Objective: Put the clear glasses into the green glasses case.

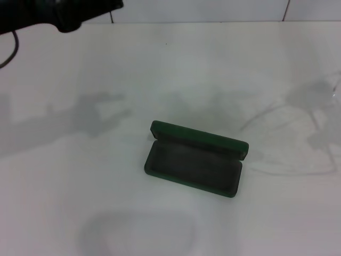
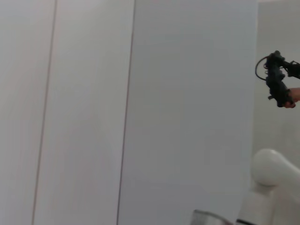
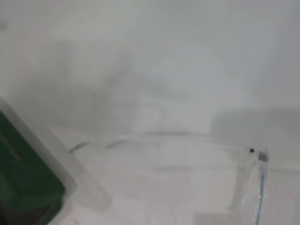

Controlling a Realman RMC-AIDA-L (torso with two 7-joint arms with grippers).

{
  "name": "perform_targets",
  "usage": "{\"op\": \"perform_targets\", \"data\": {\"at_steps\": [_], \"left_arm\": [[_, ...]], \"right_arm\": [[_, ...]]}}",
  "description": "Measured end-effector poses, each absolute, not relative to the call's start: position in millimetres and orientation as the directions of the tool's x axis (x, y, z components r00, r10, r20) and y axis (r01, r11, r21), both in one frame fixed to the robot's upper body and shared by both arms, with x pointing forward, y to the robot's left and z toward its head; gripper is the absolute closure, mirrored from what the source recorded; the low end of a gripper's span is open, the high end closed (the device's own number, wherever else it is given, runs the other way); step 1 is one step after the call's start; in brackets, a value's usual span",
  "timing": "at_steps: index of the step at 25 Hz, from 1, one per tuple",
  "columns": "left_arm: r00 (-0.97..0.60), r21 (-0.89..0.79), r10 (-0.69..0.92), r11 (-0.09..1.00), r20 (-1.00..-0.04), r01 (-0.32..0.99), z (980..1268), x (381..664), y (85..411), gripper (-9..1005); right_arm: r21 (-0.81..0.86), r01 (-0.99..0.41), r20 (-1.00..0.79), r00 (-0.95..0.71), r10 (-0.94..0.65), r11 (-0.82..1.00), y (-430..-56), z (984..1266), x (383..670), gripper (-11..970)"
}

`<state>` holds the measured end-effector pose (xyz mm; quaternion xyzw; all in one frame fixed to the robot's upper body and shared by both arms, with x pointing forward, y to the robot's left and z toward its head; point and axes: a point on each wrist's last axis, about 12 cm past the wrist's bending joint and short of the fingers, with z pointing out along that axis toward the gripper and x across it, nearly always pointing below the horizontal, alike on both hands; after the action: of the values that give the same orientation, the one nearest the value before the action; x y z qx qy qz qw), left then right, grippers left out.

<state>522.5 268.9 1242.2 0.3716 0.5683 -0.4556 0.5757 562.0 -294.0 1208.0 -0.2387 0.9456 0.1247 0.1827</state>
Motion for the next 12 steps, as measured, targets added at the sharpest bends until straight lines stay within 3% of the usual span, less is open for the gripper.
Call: {"op": "perform_targets", "data": {"at_steps": [5, 12], "left_arm": [[-0.087, -0.117, -0.107, 0.324, -0.990, 0.939, 1237, 523, 274, 535], [-0.154, -0.187, -0.131, 0.297, -0.979, 0.936, 1222, 527, 276, 534]], "right_arm": [[0.189, -0.544, -0.493, -0.772, -0.400, 0.817, -313, 1225, 549, 836], [0.180, -0.768, -0.731, -0.523, -0.439, 0.615, -316, 1231, 530, 837]]}}
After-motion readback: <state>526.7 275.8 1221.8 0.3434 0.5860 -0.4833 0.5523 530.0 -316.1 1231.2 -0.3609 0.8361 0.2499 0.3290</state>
